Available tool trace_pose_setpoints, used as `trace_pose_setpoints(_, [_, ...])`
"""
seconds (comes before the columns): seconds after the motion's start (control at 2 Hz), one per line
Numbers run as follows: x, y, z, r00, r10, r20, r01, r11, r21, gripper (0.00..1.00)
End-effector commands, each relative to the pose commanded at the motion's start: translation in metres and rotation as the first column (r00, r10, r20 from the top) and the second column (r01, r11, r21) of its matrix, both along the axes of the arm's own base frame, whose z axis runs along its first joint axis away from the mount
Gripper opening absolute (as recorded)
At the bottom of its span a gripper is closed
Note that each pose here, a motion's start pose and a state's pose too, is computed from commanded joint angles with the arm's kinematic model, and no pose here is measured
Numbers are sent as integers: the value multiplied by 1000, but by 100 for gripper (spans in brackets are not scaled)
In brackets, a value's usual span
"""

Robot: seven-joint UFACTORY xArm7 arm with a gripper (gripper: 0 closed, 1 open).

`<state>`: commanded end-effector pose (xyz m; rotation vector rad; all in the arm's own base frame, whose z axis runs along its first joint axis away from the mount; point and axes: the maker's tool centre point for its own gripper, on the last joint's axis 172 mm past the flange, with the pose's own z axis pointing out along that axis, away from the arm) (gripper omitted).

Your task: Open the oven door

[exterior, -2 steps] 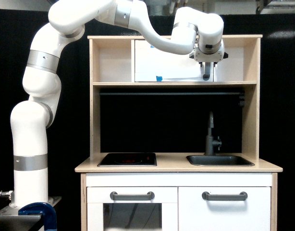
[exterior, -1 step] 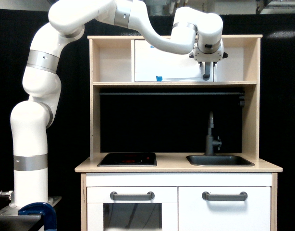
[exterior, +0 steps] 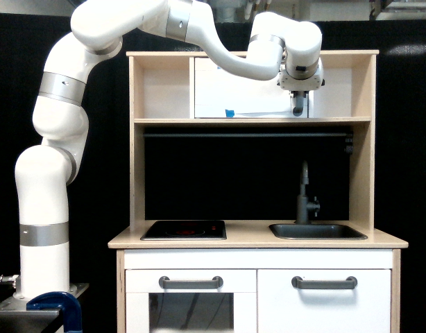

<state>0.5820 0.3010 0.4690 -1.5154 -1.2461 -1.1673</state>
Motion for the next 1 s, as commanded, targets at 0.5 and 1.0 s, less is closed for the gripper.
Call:
trace_pose_setpoints(0.5, [-6, -8, 3, 1000, 0, 0, 0, 1000, 0, 0])
trace_pose_setpoints(1.0, [-8, -19, 1, 1000, 0, 0, 0, 1000, 0, 0])
